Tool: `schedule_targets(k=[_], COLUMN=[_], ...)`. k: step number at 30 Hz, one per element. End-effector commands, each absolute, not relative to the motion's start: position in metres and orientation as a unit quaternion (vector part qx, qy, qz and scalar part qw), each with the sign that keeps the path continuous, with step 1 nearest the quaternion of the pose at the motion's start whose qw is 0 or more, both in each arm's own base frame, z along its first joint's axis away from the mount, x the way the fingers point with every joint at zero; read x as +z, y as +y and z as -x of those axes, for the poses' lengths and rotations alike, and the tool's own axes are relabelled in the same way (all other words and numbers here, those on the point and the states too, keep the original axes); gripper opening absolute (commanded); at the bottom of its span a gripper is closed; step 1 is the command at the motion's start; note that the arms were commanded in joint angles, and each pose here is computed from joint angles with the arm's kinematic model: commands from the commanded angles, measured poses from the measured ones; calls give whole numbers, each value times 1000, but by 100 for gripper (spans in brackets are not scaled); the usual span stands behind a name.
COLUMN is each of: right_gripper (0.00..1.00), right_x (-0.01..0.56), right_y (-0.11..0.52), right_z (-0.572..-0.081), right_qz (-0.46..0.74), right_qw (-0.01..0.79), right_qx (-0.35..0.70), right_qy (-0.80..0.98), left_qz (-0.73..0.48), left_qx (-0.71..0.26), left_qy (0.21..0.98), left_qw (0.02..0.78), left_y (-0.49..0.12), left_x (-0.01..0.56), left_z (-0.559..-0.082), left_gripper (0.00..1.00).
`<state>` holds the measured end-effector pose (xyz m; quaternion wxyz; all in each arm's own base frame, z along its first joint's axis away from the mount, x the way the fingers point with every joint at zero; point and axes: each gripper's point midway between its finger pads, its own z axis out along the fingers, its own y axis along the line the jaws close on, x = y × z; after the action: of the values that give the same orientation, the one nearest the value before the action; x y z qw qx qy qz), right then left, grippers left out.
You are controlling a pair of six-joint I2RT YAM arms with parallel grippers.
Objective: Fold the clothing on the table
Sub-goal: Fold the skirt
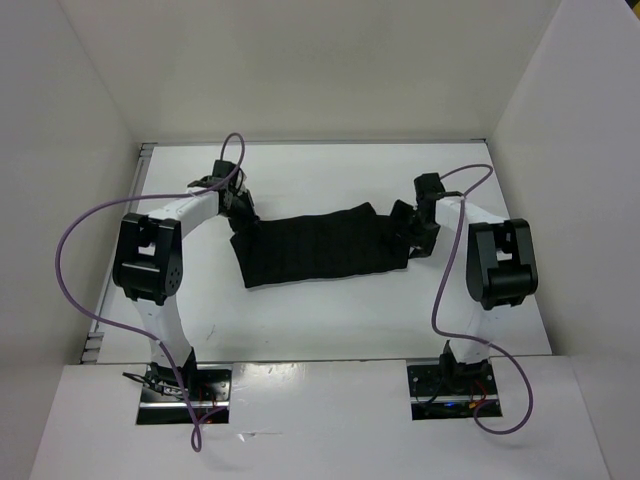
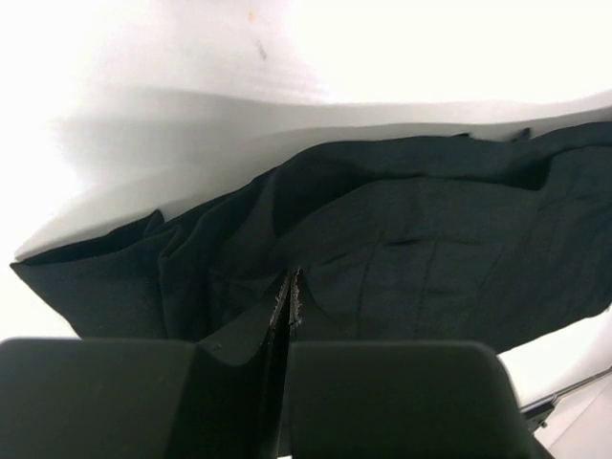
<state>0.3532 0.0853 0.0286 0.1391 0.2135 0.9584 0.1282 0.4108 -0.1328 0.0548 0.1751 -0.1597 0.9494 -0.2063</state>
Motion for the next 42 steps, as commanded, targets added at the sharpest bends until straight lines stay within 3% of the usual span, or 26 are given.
schedule_targets(k=[1, 5, 9, 12, 17, 19, 24, 37, 42], right_gripper=[100, 98, 84, 69, 27, 0, 0, 0, 0], right_x=[29, 18, 19, 15, 19, 16, 19, 49, 77], right_y=[101, 113, 124, 130, 140, 141, 142, 143, 151], right_z=[-375, -373, -377, -372, -373, -371, -367, -370, -369], right_qz=[-197, -190, -177, -169, -151, -147, -144, -135, -115], right_qw=[154, 130, 121, 106, 95, 91, 91, 119, 135], right_qx=[187, 220, 250, 266, 298, 301, 297, 303, 322], right_qy=[950, 948, 944, 943, 938, 938, 940, 936, 930], left_qz=[154, 145, 42, -35, -126, -146, -135, -142, -121], left_qx=[-216, -230, -278, -291, -306, -296, -246, -270, -229], left_qy=[946, 945, 945, 944, 937, 939, 955, 952, 966], left_qw=[185, 180, 168, 151, 113, 101, 89, 20, -15], left_y=[-132, -137, -176, -209, -245, -255, -246, -280, -273], left_x=[63, 66, 86, 99, 106, 99, 79, 26, -10], left_z=[-408, -403, -387, -364, -326, -315, -312, -295, -281], left_gripper=[4, 4, 8, 8, 8, 8, 8, 8, 8])
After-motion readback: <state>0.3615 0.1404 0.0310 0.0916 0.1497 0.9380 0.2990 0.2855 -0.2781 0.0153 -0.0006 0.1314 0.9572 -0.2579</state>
